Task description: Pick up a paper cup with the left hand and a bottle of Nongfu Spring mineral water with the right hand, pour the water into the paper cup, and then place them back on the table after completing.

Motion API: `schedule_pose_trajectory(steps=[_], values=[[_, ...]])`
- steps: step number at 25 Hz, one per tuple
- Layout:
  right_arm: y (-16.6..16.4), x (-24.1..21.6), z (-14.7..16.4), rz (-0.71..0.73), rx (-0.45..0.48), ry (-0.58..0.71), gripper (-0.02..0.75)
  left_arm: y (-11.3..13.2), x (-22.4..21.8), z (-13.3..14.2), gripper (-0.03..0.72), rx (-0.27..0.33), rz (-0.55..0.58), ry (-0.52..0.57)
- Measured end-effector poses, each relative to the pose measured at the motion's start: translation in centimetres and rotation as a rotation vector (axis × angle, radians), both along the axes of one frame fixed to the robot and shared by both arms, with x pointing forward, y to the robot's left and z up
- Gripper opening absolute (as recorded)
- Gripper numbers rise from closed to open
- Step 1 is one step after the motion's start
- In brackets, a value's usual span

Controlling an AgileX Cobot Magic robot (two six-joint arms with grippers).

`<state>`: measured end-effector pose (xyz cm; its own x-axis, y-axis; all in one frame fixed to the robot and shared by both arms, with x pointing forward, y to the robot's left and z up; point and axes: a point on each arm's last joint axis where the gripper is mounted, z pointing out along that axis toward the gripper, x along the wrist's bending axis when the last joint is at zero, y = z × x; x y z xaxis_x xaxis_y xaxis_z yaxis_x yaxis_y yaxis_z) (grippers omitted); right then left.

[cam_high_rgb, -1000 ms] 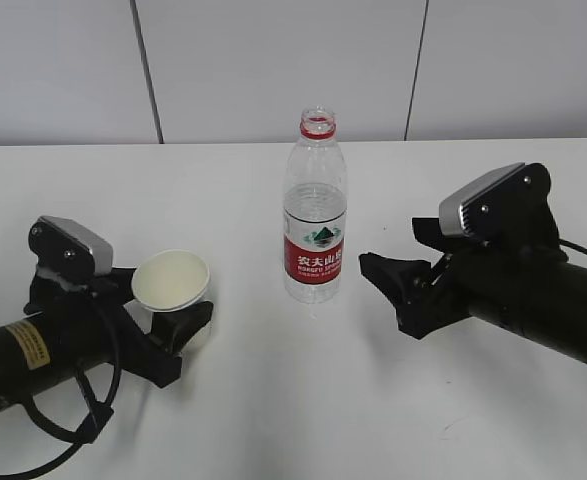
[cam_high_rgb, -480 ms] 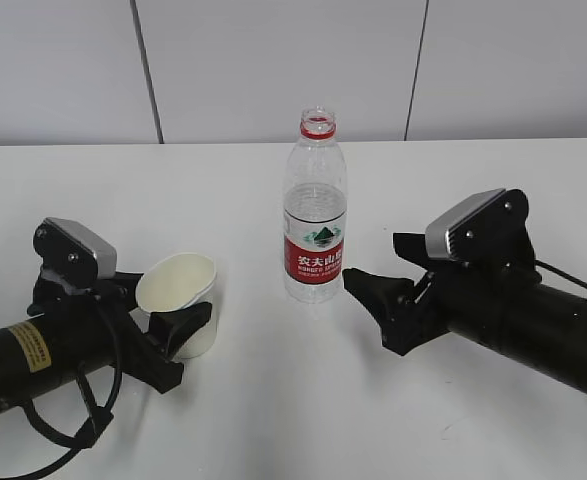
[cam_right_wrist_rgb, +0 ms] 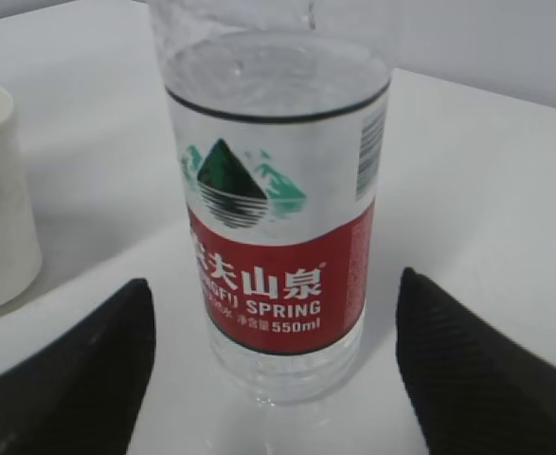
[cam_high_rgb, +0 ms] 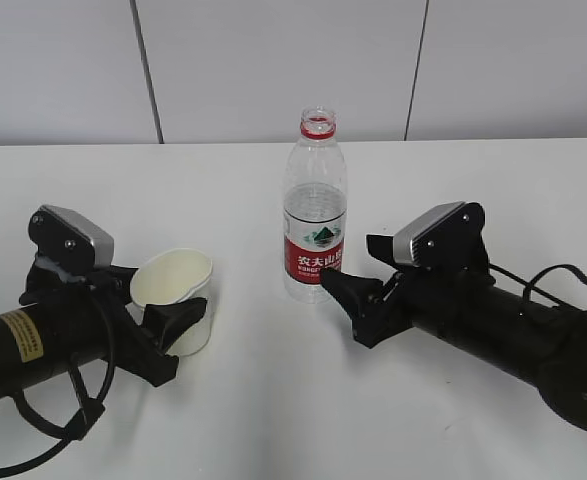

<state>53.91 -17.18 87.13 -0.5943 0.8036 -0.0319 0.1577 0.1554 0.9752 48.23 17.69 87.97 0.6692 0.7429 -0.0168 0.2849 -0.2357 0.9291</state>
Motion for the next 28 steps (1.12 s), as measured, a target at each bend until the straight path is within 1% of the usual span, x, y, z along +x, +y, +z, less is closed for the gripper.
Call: schedule_pose_trajectory(steps=[5,13,21,28], values=[[0.4,1.2,-1.0,-0.004,0.001,0.001,0.594,0.0,0.0,0.0,0.419,0.002,0.001,0.004],[1.1,3.4,-0.3,0.003,0.021,-0.065,0.599,0.0,0.0,-0.1,0.419,0.003,0.002,0.007],[2.1,5.0,-1.4,0.056,0.013,-0.089,0.599,0.0,0.0,-0.1,0.419,0.002,0.003,0.007],[2.5,6.0,-0.7,0.064,0.022,-0.128,0.585,0.0,0.0,0.0,0.419,-0.011,0.009,0.015]])
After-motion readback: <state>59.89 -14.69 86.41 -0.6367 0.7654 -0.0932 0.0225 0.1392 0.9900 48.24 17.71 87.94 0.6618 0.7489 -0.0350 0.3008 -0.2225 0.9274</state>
